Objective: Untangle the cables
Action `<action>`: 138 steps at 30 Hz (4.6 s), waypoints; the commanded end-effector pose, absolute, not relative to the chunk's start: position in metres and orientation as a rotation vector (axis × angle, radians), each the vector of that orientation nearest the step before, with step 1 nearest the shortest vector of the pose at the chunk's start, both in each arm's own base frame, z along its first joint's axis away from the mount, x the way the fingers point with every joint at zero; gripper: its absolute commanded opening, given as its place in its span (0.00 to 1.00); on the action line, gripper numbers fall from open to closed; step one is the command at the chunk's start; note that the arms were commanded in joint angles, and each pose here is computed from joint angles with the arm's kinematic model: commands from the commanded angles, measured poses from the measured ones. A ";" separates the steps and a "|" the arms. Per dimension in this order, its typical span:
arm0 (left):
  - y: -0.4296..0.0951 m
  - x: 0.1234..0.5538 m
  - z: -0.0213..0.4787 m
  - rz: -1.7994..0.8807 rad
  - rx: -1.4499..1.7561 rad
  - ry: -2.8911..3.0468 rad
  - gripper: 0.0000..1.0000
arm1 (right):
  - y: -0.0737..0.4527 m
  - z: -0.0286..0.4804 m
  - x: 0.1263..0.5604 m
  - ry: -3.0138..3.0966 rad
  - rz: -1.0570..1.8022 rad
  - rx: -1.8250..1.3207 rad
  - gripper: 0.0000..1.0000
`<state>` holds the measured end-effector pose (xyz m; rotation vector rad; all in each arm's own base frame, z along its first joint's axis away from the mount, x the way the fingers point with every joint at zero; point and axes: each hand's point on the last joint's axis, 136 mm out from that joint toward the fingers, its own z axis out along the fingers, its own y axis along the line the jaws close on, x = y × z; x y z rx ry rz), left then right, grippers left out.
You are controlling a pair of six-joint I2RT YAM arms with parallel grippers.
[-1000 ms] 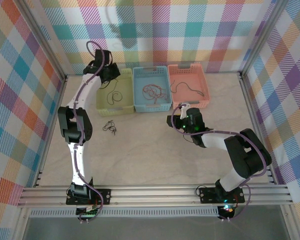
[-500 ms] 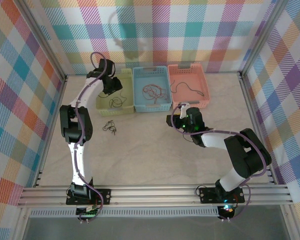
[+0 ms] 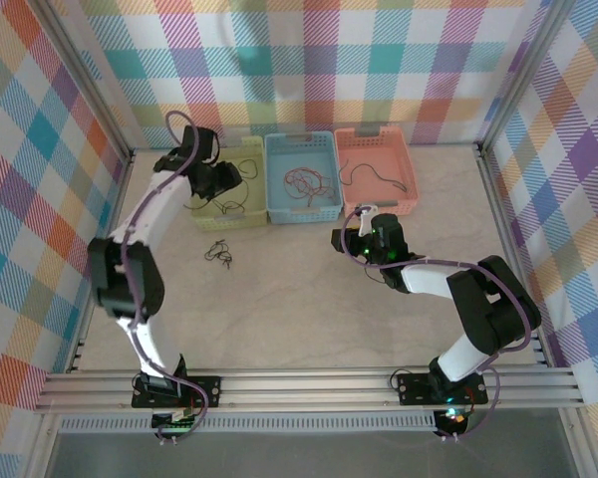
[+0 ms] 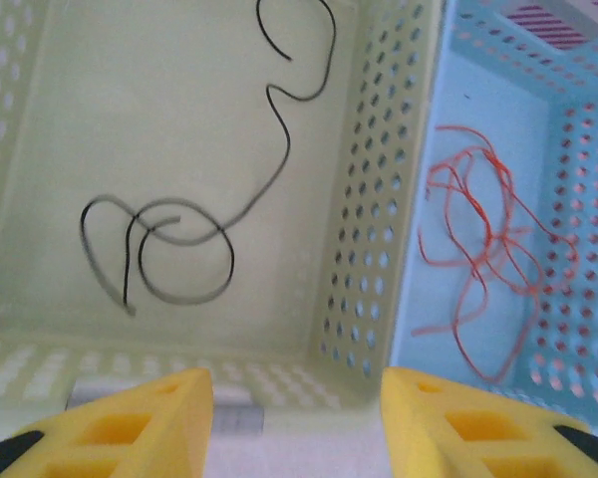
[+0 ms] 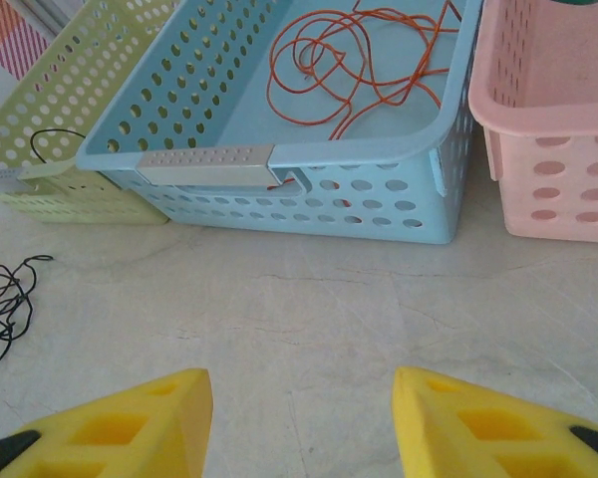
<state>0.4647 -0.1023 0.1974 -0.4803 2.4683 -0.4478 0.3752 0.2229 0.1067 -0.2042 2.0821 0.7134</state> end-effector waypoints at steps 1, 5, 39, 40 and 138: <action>-0.114 0.434 0.224 -0.537 -0.460 2.355 0.48 | 0.224 0.113 0.379 2.062 0.731 -0.208 0.51; -0.111 0.380 0.203 -0.516 -0.454 2.359 0.49 | 0.225 0.114 0.379 2.060 0.738 -0.208 0.51; -0.101 0.355 0.070 -0.265 -0.612 2.644 0.51 | 0.227 0.112 0.375 2.062 0.764 -0.210 0.53; -0.103 0.356 0.067 -0.266 -0.620 2.654 0.50 | 0.227 0.112 0.375 2.063 0.765 -0.211 0.53; -0.273 0.217 0.245 -1.170 0.451 2.407 0.00 | 0.339 0.177 0.234 1.400 1.112 -1.226 0.57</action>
